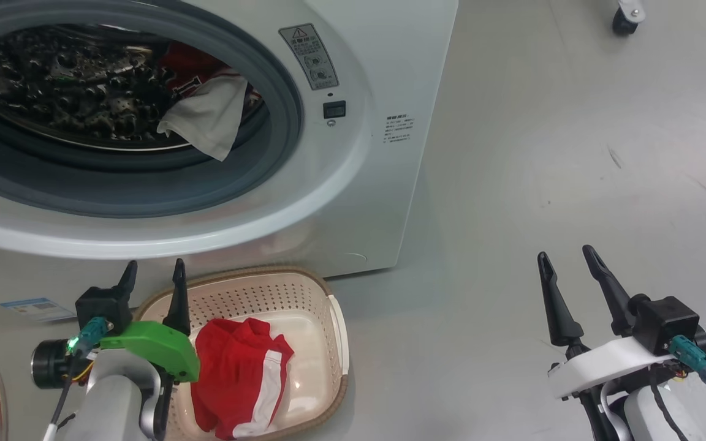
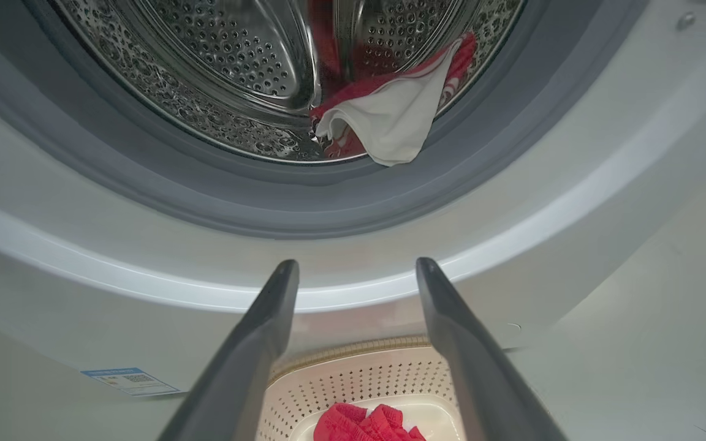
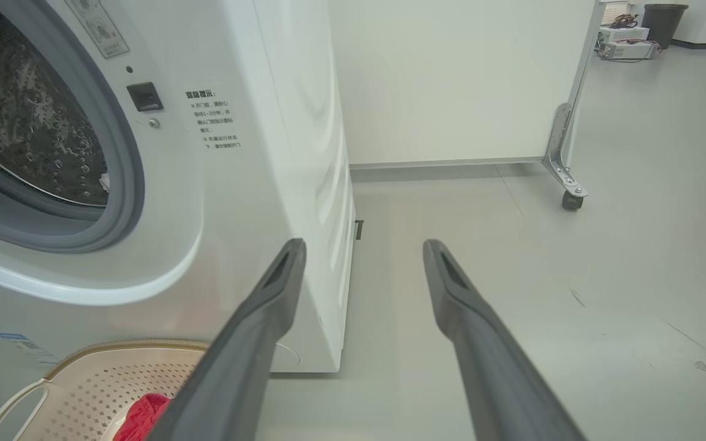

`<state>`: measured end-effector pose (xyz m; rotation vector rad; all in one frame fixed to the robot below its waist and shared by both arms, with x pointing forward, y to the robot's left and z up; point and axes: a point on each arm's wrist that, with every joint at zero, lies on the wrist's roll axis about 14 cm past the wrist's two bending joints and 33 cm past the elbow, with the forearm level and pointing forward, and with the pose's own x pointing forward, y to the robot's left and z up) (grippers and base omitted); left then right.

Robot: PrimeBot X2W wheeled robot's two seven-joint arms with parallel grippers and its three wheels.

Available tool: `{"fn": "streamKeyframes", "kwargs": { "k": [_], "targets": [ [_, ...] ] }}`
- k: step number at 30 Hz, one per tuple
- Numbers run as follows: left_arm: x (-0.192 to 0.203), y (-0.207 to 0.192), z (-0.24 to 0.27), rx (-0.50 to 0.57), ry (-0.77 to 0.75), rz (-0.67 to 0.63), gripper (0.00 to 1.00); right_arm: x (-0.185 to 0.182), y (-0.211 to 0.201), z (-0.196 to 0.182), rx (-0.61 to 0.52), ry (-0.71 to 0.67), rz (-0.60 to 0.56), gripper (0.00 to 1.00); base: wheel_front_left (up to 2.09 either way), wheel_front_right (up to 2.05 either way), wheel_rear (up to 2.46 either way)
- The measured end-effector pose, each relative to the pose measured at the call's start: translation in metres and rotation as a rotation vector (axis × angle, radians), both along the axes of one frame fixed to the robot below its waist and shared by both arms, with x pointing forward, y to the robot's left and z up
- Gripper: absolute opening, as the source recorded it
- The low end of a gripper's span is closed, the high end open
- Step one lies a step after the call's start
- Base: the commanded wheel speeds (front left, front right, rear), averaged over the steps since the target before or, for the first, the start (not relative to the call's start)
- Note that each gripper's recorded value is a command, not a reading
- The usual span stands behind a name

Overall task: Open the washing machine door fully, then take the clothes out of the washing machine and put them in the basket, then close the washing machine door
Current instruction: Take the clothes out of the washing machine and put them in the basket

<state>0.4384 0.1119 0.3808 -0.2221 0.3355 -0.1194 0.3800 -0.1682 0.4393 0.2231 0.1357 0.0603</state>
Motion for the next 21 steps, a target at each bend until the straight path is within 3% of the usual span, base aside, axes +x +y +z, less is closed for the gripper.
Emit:
{"fn": "streamKeyframes", "kwargs": {
  "k": [12,21],
  "targets": [
    [-0.023,0.005,0.068,0.056,-0.209,-0.005,1.0,-0.015,0.02,0.025,0.0,-0.07,0.055,1.0,0.0,0.0,0.0],
    [-0.048,0.013,0.089,0.073,-0.276,0.021,1.0,-0.026,0.031,0.034,0.004,-0.091,0.082,1.0,0.0,0.0,0.0]
  ]
}}
